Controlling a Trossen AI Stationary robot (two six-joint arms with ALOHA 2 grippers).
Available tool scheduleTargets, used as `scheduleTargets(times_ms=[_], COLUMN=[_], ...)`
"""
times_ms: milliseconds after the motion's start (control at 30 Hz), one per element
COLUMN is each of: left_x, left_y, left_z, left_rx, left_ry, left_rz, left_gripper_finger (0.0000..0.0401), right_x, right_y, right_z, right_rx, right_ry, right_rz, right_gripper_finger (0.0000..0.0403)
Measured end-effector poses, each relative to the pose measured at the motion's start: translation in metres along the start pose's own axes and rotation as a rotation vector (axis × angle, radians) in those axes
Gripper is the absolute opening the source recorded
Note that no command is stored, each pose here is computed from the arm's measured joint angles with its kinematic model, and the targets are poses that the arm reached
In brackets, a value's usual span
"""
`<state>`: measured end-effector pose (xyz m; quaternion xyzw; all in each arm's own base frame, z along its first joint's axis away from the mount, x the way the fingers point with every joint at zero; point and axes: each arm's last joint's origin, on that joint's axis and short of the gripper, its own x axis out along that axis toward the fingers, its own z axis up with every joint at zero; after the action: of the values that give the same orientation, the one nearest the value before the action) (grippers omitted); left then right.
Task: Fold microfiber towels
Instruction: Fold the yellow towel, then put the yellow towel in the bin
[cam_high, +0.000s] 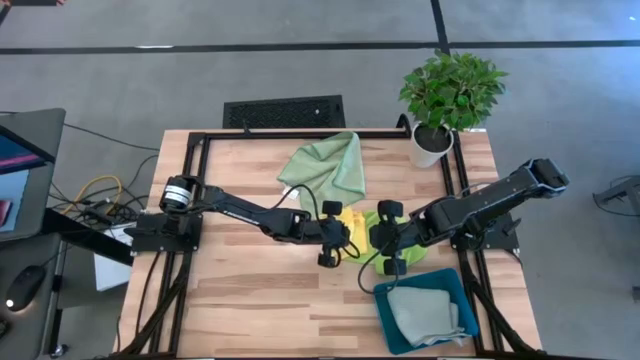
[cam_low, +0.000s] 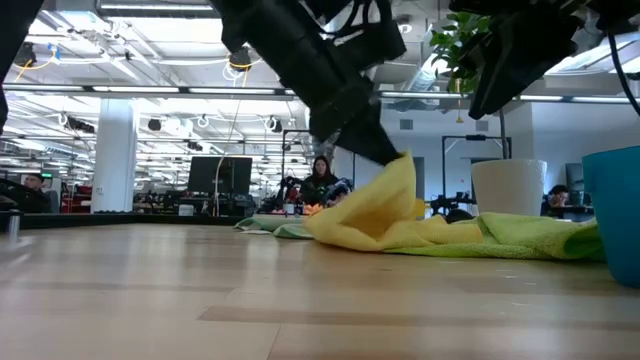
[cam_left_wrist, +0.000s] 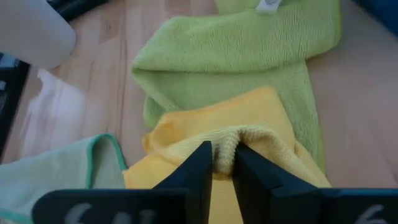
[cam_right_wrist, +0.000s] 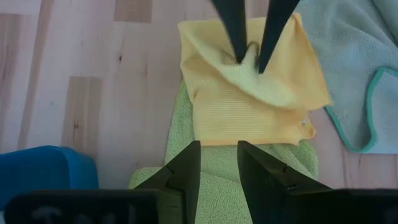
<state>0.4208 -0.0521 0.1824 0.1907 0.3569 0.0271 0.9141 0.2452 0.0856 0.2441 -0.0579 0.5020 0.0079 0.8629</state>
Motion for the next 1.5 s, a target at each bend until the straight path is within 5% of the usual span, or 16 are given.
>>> scheduleTargets(times_ms=[533, 833, 1167, 1500], left_x=[0.019, 0.001, -0.022, -0.066], left_y=[-0.008, -0.012, -0.011, -0.028], left_z=[-0.015, 0.001, 0.006, 0.01], left_rx=[-0.002, 0.024, -0.071, -0.128], left_ry=[0.077, 0.217, 0.432, 0.505], left_rz=[0.042, -0.013, -0.016, 0.121], left_gripper_finger=[0.0169, 0.017, 0.0169, 0.0169], right_x=[0.0, 0.0, 0.021, 0.061], right_y=[0.0, 0.0, 0.006, 0.011], right_z=[0.0, 0.001, 0.007, 0.003], right_rx=[0.003, -0.003, -0.166, -0.313], right_ry=[-0.001, -0.006, -0.002, 0.126], right_rz=[0.0, 0.0, 0.001, -0.001], right_gripper_finger=[0.0128, 0.0128, 0.0128, 0.0134])
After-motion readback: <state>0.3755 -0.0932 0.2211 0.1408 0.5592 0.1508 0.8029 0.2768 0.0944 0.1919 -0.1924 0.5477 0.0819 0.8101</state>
